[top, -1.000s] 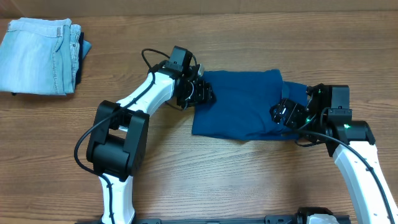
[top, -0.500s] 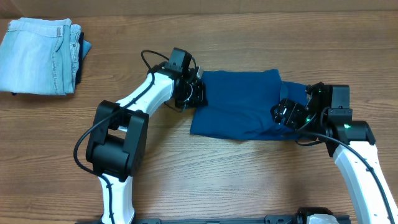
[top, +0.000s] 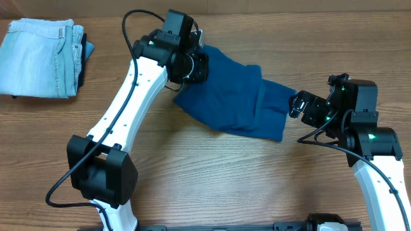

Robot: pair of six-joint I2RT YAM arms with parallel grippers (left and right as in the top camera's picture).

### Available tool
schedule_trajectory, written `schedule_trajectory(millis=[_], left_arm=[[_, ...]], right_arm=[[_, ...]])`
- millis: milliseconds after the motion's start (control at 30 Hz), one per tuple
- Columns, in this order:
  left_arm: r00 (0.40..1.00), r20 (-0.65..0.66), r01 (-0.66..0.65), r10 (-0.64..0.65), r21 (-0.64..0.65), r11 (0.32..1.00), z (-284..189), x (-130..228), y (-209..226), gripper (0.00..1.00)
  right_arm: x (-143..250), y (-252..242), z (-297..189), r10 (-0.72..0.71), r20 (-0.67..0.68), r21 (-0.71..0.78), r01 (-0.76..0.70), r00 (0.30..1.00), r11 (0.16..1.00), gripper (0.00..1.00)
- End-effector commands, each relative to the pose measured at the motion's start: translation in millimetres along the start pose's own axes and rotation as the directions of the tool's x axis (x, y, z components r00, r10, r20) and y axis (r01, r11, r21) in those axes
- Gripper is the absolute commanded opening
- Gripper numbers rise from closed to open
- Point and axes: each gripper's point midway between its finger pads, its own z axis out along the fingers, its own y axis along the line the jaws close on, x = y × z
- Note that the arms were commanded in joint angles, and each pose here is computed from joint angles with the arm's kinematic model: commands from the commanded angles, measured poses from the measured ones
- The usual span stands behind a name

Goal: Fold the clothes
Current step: 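Grasp the bundle's left edge with the left gripper and lift it, then fold the lifted left half rightward over the bundle, then release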

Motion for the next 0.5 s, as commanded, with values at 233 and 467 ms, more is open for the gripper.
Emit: schedule_trajectory(millis=[233, 467], left_arm=[[0.979, 0.018, -0.203, 0.205, -0.077, 0.976, 13, 23, -62, 0.05], [0.949, -0.002, -0.315, 0.316, -0.067, 0.947, 51, 49, -107, 0.06]], right_arm=[[-33, -5, -24, 0.014, 0.100, 0.019, -0.016, 0.995, 1.000, 1.00], [-43, -1, -38, -0.009, 0.124, 0.026, 0.006, 0.992, 1.000, 1.00]])
